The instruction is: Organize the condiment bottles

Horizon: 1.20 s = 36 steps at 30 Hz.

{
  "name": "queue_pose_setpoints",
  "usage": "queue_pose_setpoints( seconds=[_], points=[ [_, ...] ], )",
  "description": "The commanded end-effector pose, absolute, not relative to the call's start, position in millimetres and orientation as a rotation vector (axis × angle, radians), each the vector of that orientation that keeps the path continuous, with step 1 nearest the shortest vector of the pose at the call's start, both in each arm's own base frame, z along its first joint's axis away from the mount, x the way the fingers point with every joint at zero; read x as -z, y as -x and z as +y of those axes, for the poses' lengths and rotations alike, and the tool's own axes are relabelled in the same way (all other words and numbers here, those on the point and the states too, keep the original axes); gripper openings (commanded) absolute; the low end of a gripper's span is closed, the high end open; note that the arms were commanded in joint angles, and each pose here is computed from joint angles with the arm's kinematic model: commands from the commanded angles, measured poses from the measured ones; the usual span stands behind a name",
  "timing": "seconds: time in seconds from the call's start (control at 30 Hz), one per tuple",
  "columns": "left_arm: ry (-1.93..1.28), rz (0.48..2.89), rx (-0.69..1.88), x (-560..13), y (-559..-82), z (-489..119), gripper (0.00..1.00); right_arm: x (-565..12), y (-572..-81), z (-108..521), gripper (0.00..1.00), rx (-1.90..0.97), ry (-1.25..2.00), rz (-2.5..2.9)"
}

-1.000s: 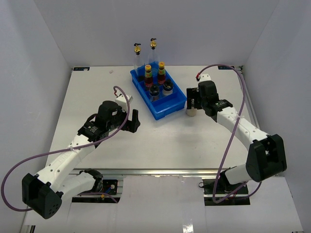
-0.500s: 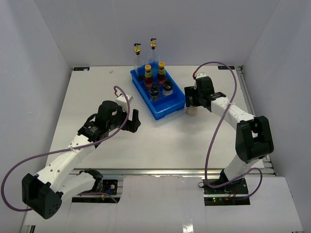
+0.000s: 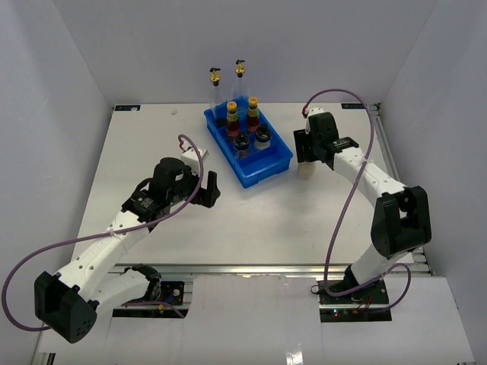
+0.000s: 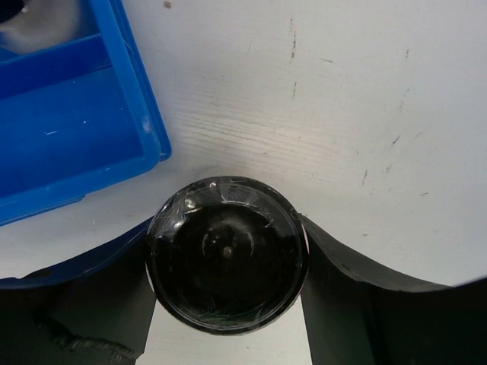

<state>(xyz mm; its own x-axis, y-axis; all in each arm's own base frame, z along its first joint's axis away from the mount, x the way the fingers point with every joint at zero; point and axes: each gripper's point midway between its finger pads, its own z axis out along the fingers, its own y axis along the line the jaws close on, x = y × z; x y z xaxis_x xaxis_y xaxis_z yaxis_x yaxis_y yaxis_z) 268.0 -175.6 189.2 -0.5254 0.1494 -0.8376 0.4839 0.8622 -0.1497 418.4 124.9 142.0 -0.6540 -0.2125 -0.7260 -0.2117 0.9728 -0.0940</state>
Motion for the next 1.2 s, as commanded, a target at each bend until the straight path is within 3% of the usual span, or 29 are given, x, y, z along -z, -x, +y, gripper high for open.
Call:
queue_pose_setpoints(
  seconds=[0.0, 0.2, 0.43, 0.73, 0.93, 1.17],
  points=[
    [-0.464, 2.099, 0.459, -189.5, -267.0, -175.1, 0.98, -260.2, -426.9, 144.0, 0.08, -0.117, 0.301, 2.030],
    [-0.461, 2.099, 0.453, -189.2, -267.5, -174.3, 0.98, -307.9, -409.4, 197.3, 0.08, -0.348, 0.411, 1.880],
    [-0.442, 2.097, 0.417, -189.9, -271.5, -169.6, 0.98, -317.9, -409.7, 255.0, 0.08, -0.435, 0.513, 1.799],
    [-0.441, 2.096, 0.424, -190.6, -271.0, -170.8, 0.98, -288.1, -428.7, 288.6, 0.08, -0.480, 0.571, 1.800],
    [-0.447, 2.080, 0.448, -194.7, -269.4, -173.2, 0.98, -247.5, -447.1, 279.9, 0.08, -0.336, 0.594, 1.826],
    [-0.452, 2.088, 0.446, -192.8, -269.9, -173.9, 0.98, -223.5, -444.9, 285.3, 0.08, -0.373, 0.588, 1.844]
  ],
)
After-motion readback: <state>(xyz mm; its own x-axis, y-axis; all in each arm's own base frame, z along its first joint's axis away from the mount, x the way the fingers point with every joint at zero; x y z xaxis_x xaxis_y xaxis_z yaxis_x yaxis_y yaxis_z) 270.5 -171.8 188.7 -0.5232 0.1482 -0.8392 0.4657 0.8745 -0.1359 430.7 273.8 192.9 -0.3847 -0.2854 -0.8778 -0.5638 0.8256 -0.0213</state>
